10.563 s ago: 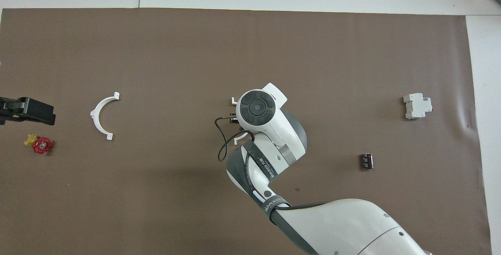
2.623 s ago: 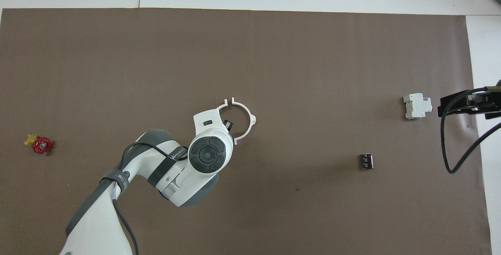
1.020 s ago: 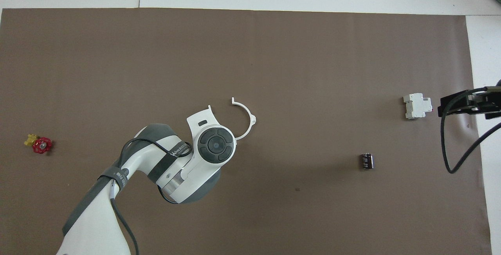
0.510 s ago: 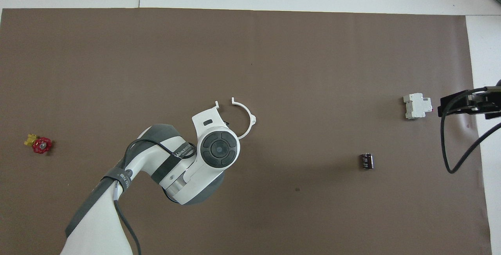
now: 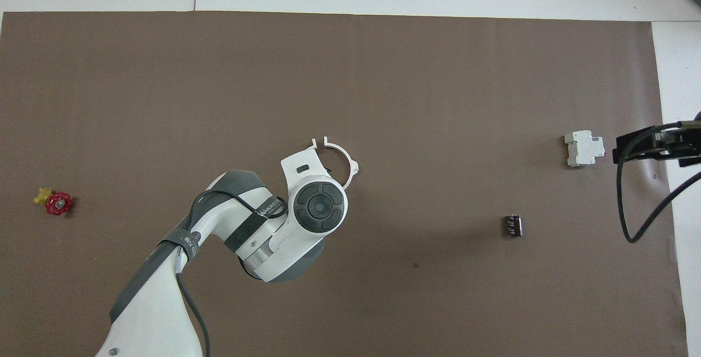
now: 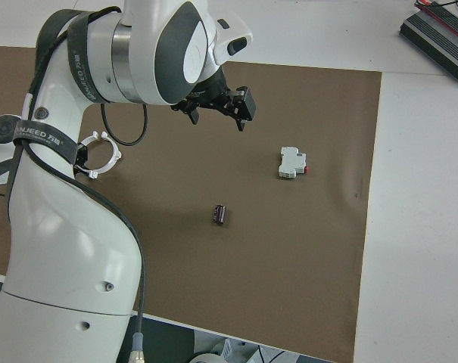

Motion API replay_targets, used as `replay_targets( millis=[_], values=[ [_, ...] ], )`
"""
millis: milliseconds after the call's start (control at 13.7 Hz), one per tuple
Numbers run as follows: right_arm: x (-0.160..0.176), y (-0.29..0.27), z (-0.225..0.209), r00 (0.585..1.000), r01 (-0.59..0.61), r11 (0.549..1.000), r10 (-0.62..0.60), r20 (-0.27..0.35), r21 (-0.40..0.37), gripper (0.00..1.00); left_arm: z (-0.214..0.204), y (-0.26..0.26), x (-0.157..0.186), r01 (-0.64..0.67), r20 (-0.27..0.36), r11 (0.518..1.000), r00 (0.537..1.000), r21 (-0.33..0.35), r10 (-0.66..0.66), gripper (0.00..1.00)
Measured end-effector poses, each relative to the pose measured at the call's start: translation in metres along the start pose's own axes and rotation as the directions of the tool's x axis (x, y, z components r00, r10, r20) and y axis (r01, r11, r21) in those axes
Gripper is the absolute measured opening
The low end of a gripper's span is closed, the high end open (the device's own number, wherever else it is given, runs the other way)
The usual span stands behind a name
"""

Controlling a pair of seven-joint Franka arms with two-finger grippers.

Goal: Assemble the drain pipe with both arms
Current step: 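Press the held half-ring onto the placed half-ring's ends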

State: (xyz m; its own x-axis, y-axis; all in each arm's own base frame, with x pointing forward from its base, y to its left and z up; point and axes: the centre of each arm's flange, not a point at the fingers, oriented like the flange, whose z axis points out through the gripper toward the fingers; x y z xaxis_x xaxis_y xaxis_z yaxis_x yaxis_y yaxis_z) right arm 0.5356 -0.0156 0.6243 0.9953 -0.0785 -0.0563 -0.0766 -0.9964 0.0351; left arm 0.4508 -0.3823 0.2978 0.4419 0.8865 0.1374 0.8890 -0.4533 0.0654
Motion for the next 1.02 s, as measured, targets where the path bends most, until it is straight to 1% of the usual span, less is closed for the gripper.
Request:
replay_targets(
  millis=[437,1020],
  values=[
    [0.0000,0.0000,0.0000,1.000,0.000,1.000,0.000,0.000,0.000,1.00,0.0034,-0.0002,-0.0045,-0.020,-0.011,1.000,1.000,-0.002,0.020,0.07],
    [0.0000,0.0001,0.0000,1.000,0.000,1.000,0.000,0.000,0.000,1.00,0.0028,-0.0002,-0.0093,-0.060,-0.033,0.998,0.998,-0.023,0.059,0.07]
  ],
)
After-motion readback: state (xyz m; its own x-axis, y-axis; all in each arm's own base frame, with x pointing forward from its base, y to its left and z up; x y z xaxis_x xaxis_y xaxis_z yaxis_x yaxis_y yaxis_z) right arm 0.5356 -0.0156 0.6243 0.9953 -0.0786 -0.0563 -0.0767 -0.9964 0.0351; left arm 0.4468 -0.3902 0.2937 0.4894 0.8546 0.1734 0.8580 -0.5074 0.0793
